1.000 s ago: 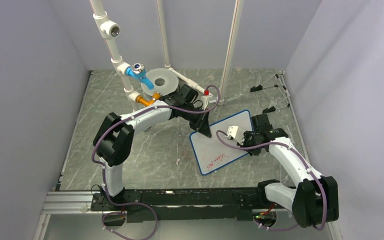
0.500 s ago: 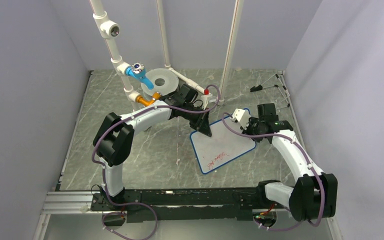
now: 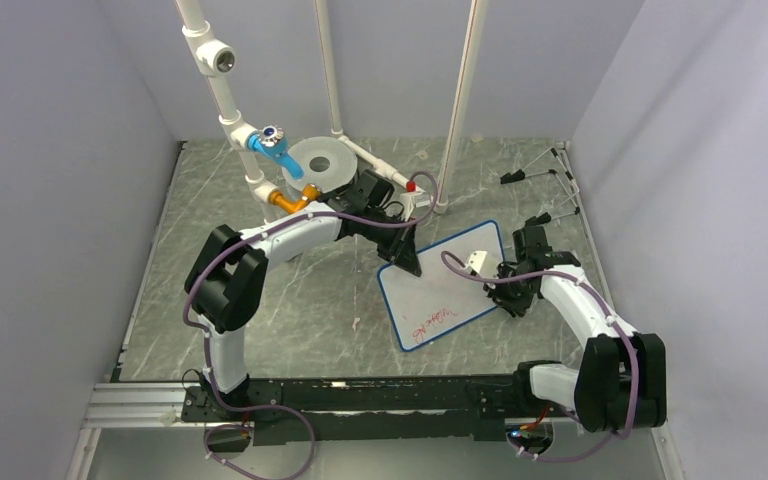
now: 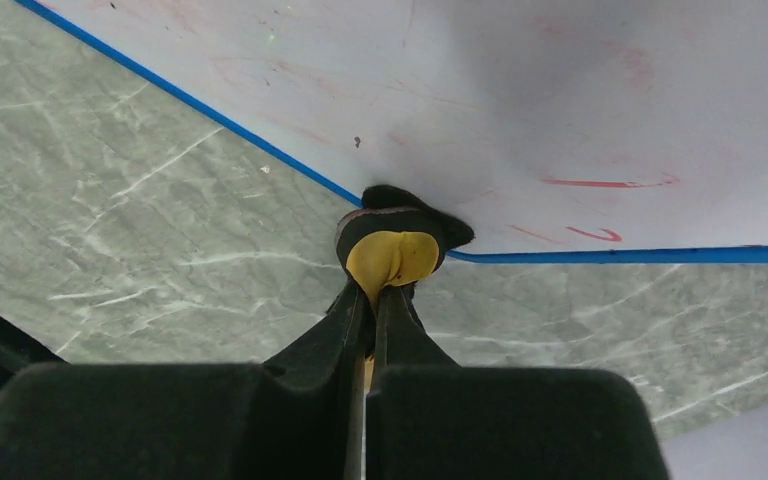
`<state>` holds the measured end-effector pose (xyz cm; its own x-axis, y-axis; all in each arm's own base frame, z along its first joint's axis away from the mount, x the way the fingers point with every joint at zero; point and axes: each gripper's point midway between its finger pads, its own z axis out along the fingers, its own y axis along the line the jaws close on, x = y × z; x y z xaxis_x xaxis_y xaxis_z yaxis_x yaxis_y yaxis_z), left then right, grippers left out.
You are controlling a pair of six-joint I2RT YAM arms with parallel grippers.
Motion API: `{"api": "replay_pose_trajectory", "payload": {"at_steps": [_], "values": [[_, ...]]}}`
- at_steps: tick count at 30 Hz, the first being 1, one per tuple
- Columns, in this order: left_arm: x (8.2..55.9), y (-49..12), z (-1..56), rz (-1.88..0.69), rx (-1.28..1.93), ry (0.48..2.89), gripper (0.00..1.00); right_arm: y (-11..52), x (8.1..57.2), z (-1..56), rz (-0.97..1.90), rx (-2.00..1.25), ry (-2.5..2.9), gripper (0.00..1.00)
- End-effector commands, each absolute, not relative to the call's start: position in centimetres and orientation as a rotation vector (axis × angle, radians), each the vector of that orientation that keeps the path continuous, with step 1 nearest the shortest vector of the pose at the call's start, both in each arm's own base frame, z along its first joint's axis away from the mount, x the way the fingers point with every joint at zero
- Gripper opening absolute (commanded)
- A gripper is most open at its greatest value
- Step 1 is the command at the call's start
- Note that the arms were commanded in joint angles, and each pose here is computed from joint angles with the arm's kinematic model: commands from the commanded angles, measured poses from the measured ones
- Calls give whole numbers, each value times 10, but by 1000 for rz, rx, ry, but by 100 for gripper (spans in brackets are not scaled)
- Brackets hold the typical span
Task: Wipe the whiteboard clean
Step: Erase the whiteboard at the center of the board.
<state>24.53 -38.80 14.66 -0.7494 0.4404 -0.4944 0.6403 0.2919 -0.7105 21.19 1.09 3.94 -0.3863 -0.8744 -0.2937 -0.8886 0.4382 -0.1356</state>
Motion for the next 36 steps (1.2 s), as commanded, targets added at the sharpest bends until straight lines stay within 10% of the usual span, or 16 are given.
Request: {"api": "replay_pose_trajectory", "payload": {"at_steps": [1, 10, 26, 36], "values": [[238, -389, 179, -1577, 1074, 2196, 0, 22, 227, 57, 84, -1475, 2293, 0], [237, -390, 179, -1593, 1073, 2191, 0, 18, 301, 131, -144, -1207, 2128, 0], [239, -386, 179, -1583, 1071, 2182, 0, 2, 202, 36, 24, -1586, 2379, 0], [239, -387, 178, -1586, 1065, 2188, 0, 13, 273, 90, -80, -1343, 2248, 0]]}}
